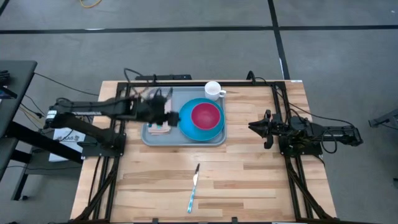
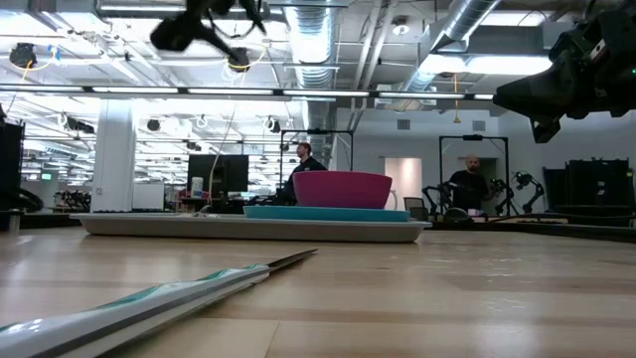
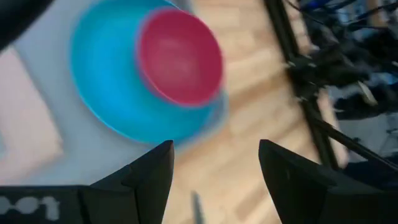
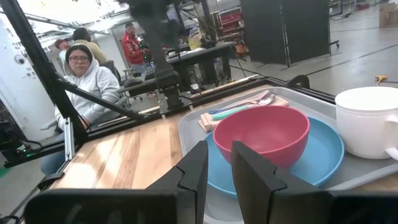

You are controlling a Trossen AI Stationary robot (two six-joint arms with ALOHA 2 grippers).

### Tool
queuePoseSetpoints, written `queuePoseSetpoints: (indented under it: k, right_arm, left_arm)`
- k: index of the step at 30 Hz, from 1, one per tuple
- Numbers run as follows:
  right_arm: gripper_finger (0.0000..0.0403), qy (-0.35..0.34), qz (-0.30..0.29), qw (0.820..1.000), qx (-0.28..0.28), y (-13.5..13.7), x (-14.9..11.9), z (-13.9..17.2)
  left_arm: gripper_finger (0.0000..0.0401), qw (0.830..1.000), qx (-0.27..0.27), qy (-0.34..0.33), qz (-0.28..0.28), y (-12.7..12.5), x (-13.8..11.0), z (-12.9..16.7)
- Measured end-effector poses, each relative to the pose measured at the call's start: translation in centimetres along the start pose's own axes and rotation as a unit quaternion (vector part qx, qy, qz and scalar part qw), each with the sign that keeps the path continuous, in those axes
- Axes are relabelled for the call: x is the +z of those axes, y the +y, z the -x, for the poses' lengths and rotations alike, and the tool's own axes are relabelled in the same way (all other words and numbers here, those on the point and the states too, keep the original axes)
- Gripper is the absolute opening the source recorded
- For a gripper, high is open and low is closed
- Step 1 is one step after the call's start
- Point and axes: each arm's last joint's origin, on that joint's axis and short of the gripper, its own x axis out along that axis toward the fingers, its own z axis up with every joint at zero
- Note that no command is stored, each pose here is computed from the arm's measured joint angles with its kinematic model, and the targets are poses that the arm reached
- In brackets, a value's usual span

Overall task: Set up tray
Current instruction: Put the white patterned knife on the brown napkin to the right of the light blue spoon

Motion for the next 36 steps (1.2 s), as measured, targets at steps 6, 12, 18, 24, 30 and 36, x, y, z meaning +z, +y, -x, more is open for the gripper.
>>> queuePoseSetpoints:
  k: [6,12,18,24,30,36]
  right_arm:
    - [0.0064,0.0,0.0,1.0,0.0,0.0,0.0,0.0]
    - [0.0064,0.0,0.0,1.0,0.0,0.0,0.0,0.0]
    - [0.0064,0.0,0.0,1.0,0.0,0.0,0.0,0.0]
    - [0.0064,0.001,0.0,1.0,0.0,0.0,0.0,0.0]
    - [0.0064,0.001,0.0,1.0,0.0,0.0,0.0,0.0]
    - [0.0064,0.002,0.0,1.0,0.0,0.0,0.0,0.0]
  left_arm:
    - [0.0217,0.999,-0.017,0.027,0.021,-3.3,-6.4,0.0]
    - [0.0185,0.995,0.006,0.095,0.018,-6.5,-13.1,-2.4]
    - [0.0162,0.991,0.032,0.133,0.007,-9.7,-17.8,-5.9]
    - [0.0158,0.98,0.083,0.179,0.031,-11.3,-20.6,-9.6]
    - [0.0158,0.967,0.136,0.211,0.051,-11.6,-23.4,-12.3]
    - [0.0158,0.957,0.188,0.209,0.066,-11.0,-25.5,-13.0]
